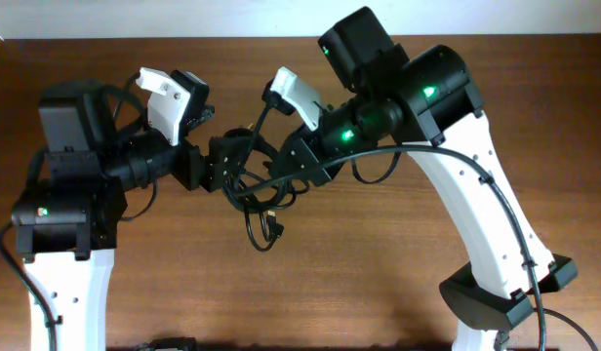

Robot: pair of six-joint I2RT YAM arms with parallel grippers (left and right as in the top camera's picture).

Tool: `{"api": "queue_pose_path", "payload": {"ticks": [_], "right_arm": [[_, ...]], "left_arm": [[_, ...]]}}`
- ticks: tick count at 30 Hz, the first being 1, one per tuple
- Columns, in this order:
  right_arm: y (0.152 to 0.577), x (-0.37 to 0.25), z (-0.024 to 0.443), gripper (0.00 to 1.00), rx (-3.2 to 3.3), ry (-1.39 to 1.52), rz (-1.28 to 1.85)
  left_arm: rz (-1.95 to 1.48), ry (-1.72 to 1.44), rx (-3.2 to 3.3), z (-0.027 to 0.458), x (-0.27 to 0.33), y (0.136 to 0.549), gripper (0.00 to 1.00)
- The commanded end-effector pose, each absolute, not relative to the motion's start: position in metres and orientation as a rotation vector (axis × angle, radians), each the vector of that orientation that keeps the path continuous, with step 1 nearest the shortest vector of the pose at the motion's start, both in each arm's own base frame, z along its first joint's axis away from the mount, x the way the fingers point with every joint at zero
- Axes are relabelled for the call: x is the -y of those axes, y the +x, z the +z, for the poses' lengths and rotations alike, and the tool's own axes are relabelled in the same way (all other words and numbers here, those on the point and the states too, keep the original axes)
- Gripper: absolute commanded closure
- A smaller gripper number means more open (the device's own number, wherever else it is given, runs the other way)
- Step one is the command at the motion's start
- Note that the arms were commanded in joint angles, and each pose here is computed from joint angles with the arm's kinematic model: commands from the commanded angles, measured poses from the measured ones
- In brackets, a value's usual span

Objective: Untangle cables

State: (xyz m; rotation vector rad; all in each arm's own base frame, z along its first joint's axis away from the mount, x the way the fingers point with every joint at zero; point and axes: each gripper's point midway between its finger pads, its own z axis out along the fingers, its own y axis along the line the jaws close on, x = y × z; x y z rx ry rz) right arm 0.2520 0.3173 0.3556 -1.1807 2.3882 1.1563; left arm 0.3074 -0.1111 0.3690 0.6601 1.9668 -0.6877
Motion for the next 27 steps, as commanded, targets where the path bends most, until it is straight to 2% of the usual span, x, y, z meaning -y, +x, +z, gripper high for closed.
{"api": "queue_pose_path", "payload": {"ticks": [1, 4, 6, 7, 9, 10, 11, 12, 17, 19, 22, 23, 24, 25, 27], "right_arm": [[0.251, -0.31, 0.379, 0.96, -2.31, -1.152, 1.232], [0.235, -0.32, 0.398, 0.96, -2.232, -1.172, 1.439], [0.23, -0.322, 0.404, 0.96, -2.204, -1.181, 1.506], [0.228, -0.323, 0.407, 0.96, -2.193, -1.184, 1.532], [0.225, -0.324, 0.41, 0.96, -2.18, -1.188, 1.564], [0.225, -0.324, 0.41, 0.96, -2.181, -1.188, 1.563], [0.225, -0.324, 0.41, 0.96, -2.181, -1.188, 1.561], [0.226, -0.323, 0.409, 0.96, -2.184, -1.187, 1.552], [0.246, -0.315, 0.385, 0.96, -2.289, -1.15, 1.308], [0.259, -0.307, 0.372, 0.59, -2.344, -1.122, 1.156], [0.268, -0.299, 0.364, 0.54, -2.383, -1.101, 1.051], [0.267, -0.299, 0.364, 0.55, -2.386, -1.102, 1.051], [0.269, -0.298, 0.362, 0.88, -2.382, -1.11, 1.031], [0.272, -0.295, 0.36, 0.96, -2.391, -1.102, 0.994], [0.28, -0.289, 0.354, 0.96, -2.415, -1.085, 0.9]], "left_arm": [[-0.71, 0.836, -1.857, 0.378, 0.124, 0.291, 0.13], [-0.695, 0.842, -1.85, 0.379, 0.123, 0.293, 0.16], [-0.692, 0.843, -1.848, 0.379, 0.123, 0.293, 0.34], [-0.679, 0.837, -1.856, 0.378, 0.122, 0.294, 0.38], [-0.638, 0.822, -1.877, 0.375, 0.117, 0.298, 0.38], [-0.618, 0.814, -1.887, 0.373, 0.115, 0.3, 0.53], [-0.603, 0.808, -1.895, 0.372, 0.113, 0.302, 0.85], [-0.594, 0.804, -1.899, 0.372, 0.112, 0.303, 1.0], [-0.585, 0.788, -1.882, 0.377, 0.111, 0.307, 1.0], [-0.587, 0.775, -1.878, 0.379, 0.111, 0.309, 1.0], [-0.6, 0.747, -1.877, 0.383, 0.111, 0.311, 1.0], [-0.6, 0.747, -1.877, 0.382, 0.111, 0.311, 1.0], [-0.615, 0.723, -1.887, 0.383, 0.111, 0.311, 1.0], [-0.627, 0.703, -1.893, 0.384, 0.111, 0.311, 1.0], [-0.637, 0.679, -1.9, 0.385, 0.11, 0.313, 1.0]]}}
